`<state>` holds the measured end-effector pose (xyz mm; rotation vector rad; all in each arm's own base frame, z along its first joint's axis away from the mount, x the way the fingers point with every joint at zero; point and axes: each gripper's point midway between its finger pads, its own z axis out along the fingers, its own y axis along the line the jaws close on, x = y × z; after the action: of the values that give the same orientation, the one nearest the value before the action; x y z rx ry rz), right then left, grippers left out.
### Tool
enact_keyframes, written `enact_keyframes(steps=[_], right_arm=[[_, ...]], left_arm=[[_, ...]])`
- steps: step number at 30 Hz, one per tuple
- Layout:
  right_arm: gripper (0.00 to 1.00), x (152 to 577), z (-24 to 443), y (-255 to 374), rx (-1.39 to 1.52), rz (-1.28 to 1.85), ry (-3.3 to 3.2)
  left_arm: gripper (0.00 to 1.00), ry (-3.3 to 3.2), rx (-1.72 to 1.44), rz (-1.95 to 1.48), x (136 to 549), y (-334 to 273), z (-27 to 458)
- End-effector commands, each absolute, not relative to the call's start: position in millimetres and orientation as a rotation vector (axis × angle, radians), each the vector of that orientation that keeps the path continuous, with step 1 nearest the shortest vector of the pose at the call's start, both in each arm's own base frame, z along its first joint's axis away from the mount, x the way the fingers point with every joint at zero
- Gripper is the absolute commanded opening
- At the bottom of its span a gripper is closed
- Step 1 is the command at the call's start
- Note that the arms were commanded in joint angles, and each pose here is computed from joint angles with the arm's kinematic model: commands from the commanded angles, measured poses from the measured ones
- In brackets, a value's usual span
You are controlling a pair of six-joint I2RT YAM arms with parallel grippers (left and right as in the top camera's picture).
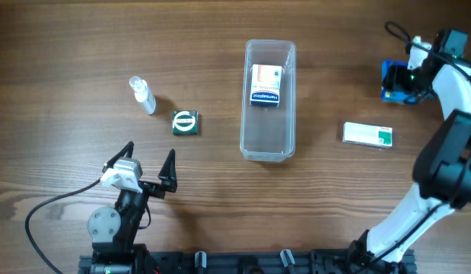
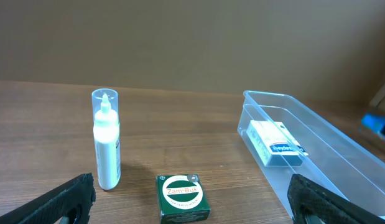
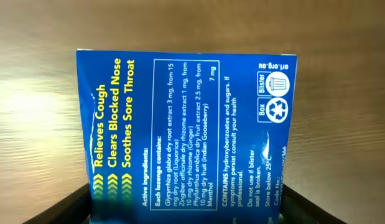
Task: Pack container
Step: 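Carry the VapoDrops box into the container beside the Hansaplast box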
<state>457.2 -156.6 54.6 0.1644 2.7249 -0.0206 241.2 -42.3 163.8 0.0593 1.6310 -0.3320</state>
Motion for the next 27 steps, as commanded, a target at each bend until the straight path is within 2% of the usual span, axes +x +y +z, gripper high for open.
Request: enact_keyframes(steps=[1, 5, 10, 15, 27], right_arm=[[0.72, 468, 151, -108, 0.079, 0.009, 2.547], [0.72, 446, 205, -41, 0.026, 0.089, 2.509], [0.71, 419, 226, 54, -0.080, 0.255, 2.527], [0.69, 415, 217, 115, -0.060, 0.334, 2.548], [0.69, 436, 155, 179, -0.029, 0.254, 2.600]], left_arm=[[1.00, 1.627, 0.072, -0.324, 241, -43, 163], [1.00, 1.627, 0.072, -0.324, 241, -43, 163], [1.00, 1.627, 0.072, -0.324, 241, -43, 163], [1.00, 1.627, 0.072, -0.324, 241, -43, 163], [1.00, 1.627, 0.072, -0.324, 241, -43, 163]])
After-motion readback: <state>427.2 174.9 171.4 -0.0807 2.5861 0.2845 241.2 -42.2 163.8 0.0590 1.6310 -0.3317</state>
